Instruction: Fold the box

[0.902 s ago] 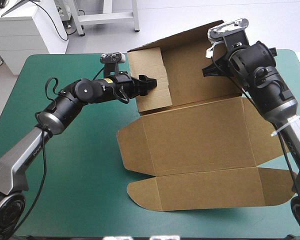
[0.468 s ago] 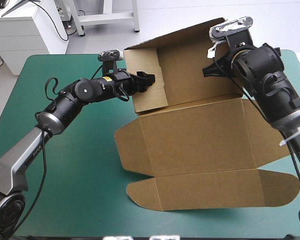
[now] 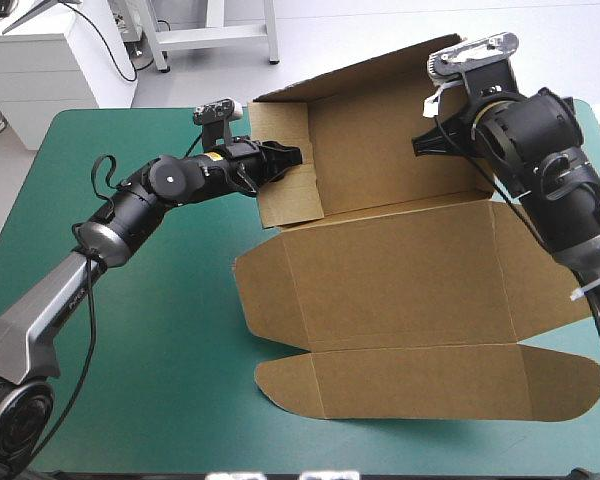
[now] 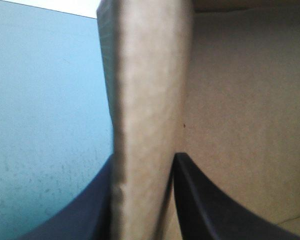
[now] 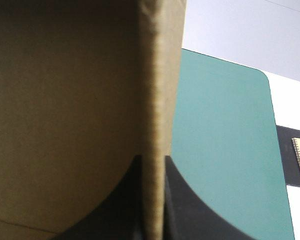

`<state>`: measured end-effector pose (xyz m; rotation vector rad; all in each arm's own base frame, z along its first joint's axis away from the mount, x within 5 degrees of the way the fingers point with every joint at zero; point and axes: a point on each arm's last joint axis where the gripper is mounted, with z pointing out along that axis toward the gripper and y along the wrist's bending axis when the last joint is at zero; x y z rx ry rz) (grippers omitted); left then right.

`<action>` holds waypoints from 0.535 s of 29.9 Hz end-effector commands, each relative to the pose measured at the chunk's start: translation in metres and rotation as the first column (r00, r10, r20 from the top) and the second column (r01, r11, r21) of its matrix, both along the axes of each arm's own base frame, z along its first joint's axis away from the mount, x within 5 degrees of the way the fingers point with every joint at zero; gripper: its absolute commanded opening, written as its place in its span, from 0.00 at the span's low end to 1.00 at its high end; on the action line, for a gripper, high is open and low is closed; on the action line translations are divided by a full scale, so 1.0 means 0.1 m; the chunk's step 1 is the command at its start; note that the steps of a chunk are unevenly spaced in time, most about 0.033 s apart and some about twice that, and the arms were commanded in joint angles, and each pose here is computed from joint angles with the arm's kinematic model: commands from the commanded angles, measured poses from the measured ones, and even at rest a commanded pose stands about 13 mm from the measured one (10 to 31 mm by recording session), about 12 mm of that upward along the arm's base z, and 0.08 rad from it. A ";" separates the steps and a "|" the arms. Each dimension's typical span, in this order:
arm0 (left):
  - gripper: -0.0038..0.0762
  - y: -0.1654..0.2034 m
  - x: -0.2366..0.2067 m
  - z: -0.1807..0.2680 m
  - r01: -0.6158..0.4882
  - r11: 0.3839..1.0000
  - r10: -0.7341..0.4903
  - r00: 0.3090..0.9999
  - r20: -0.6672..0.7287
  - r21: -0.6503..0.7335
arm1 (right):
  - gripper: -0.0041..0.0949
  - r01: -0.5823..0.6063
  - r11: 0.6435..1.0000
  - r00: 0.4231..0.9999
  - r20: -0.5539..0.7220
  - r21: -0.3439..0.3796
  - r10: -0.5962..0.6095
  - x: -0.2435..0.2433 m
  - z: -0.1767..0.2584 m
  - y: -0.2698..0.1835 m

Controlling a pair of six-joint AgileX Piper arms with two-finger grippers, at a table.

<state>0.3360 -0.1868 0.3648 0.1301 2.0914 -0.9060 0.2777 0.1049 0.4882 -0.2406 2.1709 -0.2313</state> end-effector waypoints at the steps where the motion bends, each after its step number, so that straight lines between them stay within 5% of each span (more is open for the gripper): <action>1: 0.04 -0.03 -0.19 0.36 0.042 0.992 -0.037 0.998 0.045 -0.117 | 0.03 -0.062 0.997 0.991 0.120 0.044 0.056 -0.12 0.23 0.00; 7: 0.04 -0.07 -0.26 0.40 0.089 0.978 -0.092 0.996 -0.007 -0.186 | 0.03 -0.056 0.997 0.992 0.118 0.049 0.050 -0.10 0.22 0.00; 16: 0.04 -0.07 -0.29 0.36 0.145 0.985 -0.143 0.989 0.029 -0.093 | 0.03 -0.052 0.997 0.993 0.107 0.048 0.046 -0.11 0.21 0.00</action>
